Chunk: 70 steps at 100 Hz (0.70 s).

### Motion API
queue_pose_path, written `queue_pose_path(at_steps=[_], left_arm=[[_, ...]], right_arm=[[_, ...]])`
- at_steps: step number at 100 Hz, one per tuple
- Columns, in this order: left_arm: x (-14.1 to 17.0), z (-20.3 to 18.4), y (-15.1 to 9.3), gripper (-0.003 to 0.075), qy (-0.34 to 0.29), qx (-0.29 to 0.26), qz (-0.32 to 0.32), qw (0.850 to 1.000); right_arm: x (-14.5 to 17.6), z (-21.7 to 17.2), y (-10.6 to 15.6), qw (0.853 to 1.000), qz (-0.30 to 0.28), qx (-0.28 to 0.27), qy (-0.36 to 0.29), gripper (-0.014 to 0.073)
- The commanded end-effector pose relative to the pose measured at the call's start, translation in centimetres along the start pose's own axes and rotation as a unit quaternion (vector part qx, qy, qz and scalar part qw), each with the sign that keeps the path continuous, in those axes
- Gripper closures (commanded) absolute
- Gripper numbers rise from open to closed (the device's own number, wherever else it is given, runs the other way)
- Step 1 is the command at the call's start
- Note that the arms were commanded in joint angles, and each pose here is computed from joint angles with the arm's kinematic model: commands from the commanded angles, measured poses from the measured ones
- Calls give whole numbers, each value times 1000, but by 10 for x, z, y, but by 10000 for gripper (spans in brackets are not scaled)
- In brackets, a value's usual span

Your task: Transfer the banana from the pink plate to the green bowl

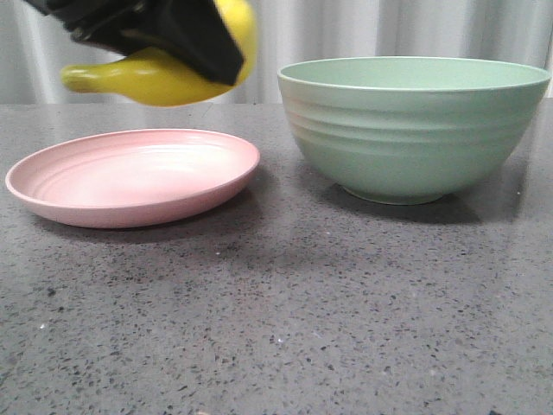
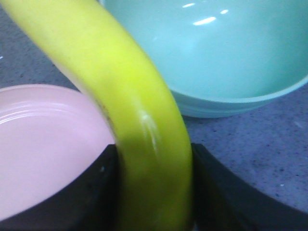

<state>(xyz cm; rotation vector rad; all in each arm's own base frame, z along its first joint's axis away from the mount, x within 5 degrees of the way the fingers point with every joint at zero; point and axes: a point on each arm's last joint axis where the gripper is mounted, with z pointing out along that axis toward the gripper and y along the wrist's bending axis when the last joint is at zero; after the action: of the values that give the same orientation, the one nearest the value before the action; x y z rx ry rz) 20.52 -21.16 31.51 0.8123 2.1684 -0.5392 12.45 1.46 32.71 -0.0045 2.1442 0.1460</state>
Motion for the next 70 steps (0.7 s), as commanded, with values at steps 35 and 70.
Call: queue_pose_path(at_steps=[35,70], left_arm=[[-23,-7,-55,575,-56,75,41,995],[-22,-7,-69,575,-61,97,44,992]], right_arm=[[-97,16,66,989,-11,-150,-9,169],[-109,85,93,978,70,-189,51,169]])
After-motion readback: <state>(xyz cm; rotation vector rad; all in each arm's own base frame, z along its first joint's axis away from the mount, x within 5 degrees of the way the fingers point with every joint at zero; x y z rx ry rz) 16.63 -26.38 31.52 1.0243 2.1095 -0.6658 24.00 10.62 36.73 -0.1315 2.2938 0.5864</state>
